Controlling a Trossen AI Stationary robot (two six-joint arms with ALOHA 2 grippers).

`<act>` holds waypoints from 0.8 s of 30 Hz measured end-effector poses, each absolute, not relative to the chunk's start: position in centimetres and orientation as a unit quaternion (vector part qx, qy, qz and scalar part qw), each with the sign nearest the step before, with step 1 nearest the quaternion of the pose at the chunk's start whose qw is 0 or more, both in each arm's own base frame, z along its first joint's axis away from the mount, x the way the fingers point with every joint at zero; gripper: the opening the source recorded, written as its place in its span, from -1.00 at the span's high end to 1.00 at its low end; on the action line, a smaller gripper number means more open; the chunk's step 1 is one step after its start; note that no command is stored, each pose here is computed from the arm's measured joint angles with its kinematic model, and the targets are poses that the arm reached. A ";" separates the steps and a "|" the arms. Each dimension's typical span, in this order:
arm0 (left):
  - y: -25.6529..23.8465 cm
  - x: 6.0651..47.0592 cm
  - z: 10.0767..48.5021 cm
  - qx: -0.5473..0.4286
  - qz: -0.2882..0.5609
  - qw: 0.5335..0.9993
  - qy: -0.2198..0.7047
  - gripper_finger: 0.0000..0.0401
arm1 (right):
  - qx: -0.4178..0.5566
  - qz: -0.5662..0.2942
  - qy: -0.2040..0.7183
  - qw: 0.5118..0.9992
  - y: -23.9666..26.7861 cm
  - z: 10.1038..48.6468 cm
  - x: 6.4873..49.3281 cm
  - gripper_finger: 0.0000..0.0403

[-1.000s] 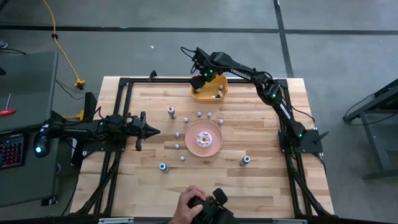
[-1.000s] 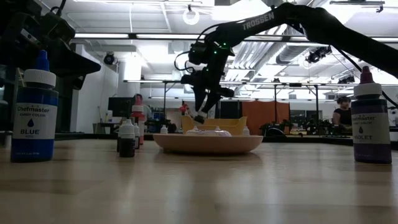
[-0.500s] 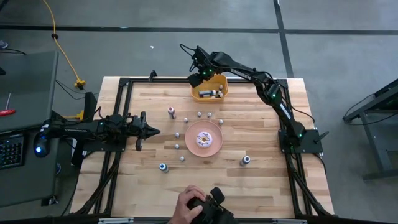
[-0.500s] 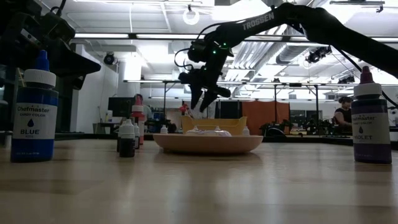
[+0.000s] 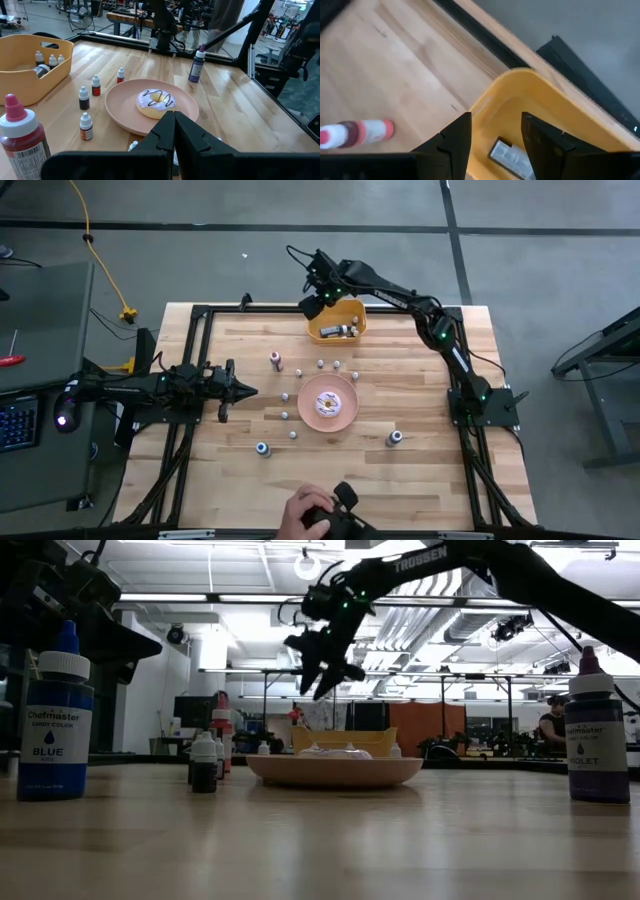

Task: Pick & Place food coloring
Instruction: Put the large purple food coloring bottle into the orange bin

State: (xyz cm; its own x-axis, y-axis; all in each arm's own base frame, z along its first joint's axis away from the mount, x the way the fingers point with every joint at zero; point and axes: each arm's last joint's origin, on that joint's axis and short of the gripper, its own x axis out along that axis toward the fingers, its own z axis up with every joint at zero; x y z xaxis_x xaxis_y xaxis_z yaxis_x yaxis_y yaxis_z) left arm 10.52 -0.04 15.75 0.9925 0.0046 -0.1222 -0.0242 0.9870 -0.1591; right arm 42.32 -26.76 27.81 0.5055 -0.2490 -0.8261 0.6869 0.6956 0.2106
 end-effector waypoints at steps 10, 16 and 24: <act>0.0 10.5 15.8 -0.081 0.007 0.995 0.061 1.00 | 0.213 -0.282 0.442 0.824 -23.5 33.7 39.0 0.19; 0.0 10.5 15.8 -0.081 0.008 0.995 0.061 1.00 | 0.196 -0.280 0.458 0.820 -20.8 36.6 37.2 0.19; 0.0 10.5 15.8 -0.080 0.008 0.995 0.061 1.00 | 0.174 -0.266 0.473 0.822 -16.9 39.6 35.4 0.19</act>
